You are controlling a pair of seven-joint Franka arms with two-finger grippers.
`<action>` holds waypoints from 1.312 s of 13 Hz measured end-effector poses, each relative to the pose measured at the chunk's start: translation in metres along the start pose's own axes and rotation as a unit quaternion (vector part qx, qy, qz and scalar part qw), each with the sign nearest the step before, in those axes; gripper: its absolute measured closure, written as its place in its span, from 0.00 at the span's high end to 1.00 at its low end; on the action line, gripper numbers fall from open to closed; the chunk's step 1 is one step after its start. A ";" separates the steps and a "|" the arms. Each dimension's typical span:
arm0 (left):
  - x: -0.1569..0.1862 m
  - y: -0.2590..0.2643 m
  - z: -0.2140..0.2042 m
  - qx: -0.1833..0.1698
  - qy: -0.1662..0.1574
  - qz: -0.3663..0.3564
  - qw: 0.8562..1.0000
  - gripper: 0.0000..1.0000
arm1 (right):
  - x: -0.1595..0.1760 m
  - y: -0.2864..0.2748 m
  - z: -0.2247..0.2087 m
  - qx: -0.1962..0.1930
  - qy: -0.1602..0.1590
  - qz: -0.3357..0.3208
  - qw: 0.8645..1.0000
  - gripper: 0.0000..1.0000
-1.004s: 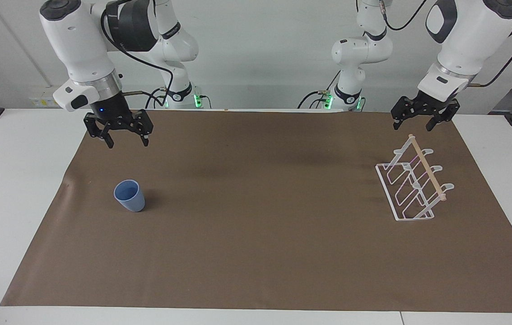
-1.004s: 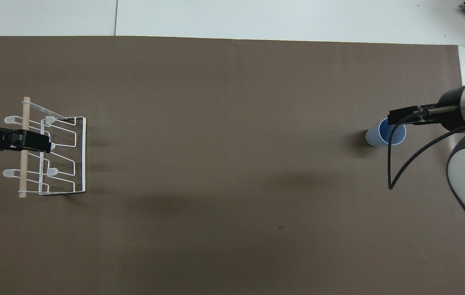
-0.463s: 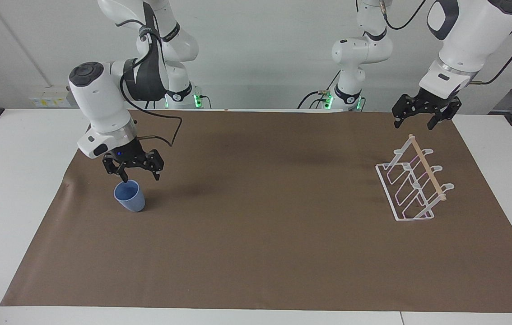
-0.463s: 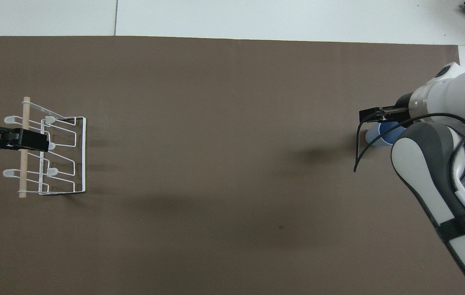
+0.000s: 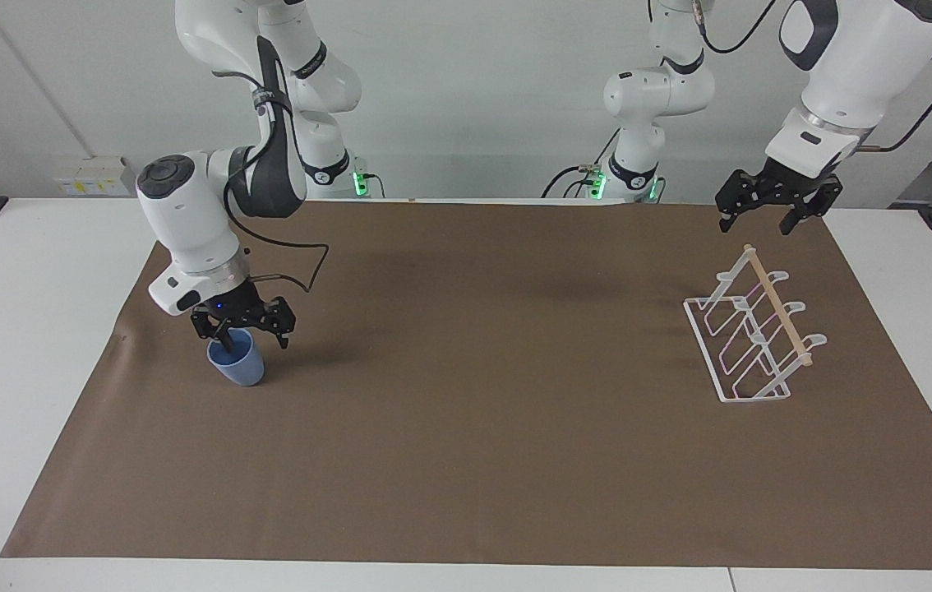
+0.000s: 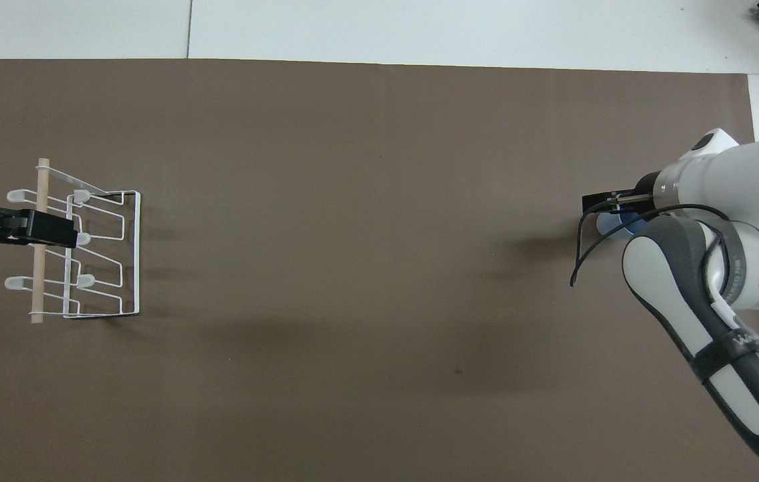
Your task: Hang cup on cup holder
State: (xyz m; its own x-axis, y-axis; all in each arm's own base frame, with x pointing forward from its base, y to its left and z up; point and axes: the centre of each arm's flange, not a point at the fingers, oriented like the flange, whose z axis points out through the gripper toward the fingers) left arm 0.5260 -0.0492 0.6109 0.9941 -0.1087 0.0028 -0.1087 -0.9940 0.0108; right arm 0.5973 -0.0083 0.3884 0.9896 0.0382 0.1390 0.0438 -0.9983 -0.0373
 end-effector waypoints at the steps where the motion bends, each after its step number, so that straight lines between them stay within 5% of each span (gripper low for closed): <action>1: 0.000 0.000 0.000 0.000 0.000 0.000 1.000 1.00 | -0.005 0.001 0.007 0.000 -0.006 0.001 1.000 1.00; 6: 0.000 0.001 -0.001 0.000 -0.001 0.001 1.000 1.00 | -0.012 0.001 0.017 0.000 -0.013 0.002 1.000 1.00; 14: 0.009 0.000 -0.002 -0.004 -0.003 0.004 1.000 1.00 | -0.012 0.007 0.013 -0.004 -0.008 -0.007 1.000 0.07; 17: 0.007 -0.002 -0.004 -0.004 -0.007 -0.001 1.000 1.00 | -0.013 0.008 0.011 -0.004 -0.008 -0.009 1.000 0.06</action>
State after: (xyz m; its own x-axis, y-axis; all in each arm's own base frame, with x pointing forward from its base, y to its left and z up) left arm 0.5331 -0.0476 0.6153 0.9942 -0.1070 -0.0114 -0.1068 -0.9941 0.0197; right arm 0.5863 -0.0160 0.3753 0.9906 0.0577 0.1237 0.0614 -0.9978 -0.0266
